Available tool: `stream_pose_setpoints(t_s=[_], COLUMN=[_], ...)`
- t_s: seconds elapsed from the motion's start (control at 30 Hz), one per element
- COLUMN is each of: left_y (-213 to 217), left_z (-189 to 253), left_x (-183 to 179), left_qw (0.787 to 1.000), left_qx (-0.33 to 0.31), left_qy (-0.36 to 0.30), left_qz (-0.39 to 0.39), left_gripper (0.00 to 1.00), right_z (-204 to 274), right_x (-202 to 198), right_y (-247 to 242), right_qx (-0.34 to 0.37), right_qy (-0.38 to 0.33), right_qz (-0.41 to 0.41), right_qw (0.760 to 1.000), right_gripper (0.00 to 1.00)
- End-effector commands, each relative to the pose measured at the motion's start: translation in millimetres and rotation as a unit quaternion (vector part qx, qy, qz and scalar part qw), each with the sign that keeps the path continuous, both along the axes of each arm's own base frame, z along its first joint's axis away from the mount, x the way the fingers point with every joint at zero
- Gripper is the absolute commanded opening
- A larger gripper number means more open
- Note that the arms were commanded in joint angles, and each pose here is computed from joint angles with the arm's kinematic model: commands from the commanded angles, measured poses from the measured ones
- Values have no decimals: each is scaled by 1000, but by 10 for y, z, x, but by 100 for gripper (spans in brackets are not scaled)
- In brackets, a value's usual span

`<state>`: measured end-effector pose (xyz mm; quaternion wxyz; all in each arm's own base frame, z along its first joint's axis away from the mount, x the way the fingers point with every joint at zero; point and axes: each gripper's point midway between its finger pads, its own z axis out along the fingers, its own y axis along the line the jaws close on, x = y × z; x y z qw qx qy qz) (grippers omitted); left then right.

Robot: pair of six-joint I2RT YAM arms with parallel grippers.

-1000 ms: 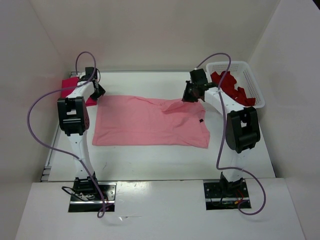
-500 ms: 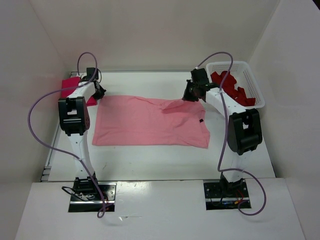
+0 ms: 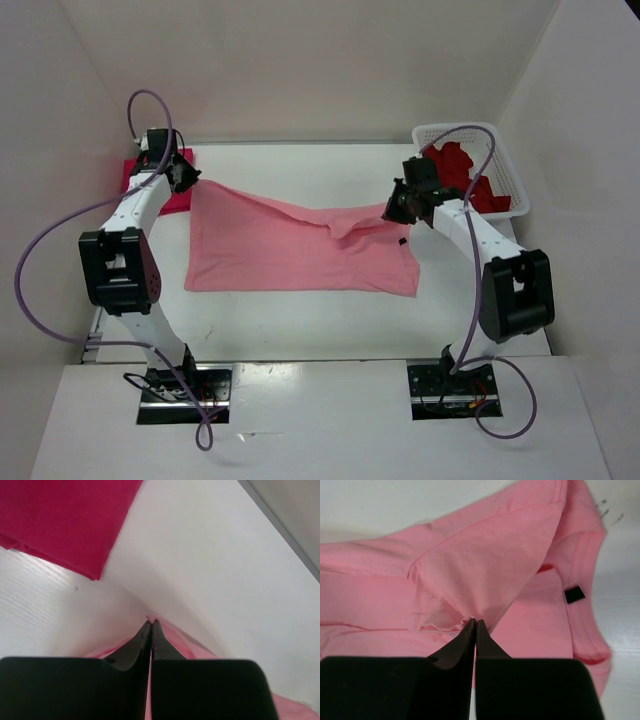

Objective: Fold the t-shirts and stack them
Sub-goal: Fold the other side of the tshirt into a rectangle

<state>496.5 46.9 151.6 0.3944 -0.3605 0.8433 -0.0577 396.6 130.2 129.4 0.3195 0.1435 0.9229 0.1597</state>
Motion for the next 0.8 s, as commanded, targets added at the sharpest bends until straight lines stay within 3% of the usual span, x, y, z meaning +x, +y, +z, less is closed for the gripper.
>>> stream_pose_setpoints(t_s=[0.0,0.37,0.6,0.7,0.77], left_y=[34,95,90,134,199], left_z=[118,-255,-534,-665,-652], left_x=[-145,-688,-1081,-1274,-1310], left_qw=[1000,999,996,993,993], left_qx=[7,-5,-7,-17,-28], left_qy=[-12,40,89,120,117], left_qz=[-12,-11,-7,7,15], left_gripper=[0,0,1,9,20], right_z=[168,167,4,-34,-59], right_x=[-149,-782,-1097,-1158,-1189], right_y=[-112,-447,-524,-522,-492], right_qx=[9,0,-15,-18,-13], right_qy=[-19,5,58,77,91], right_qz=[-14,-43,-50,-44,-38], right_qw=[1000,999,997,996,995], right_gripper=[0,0,0,4,8])
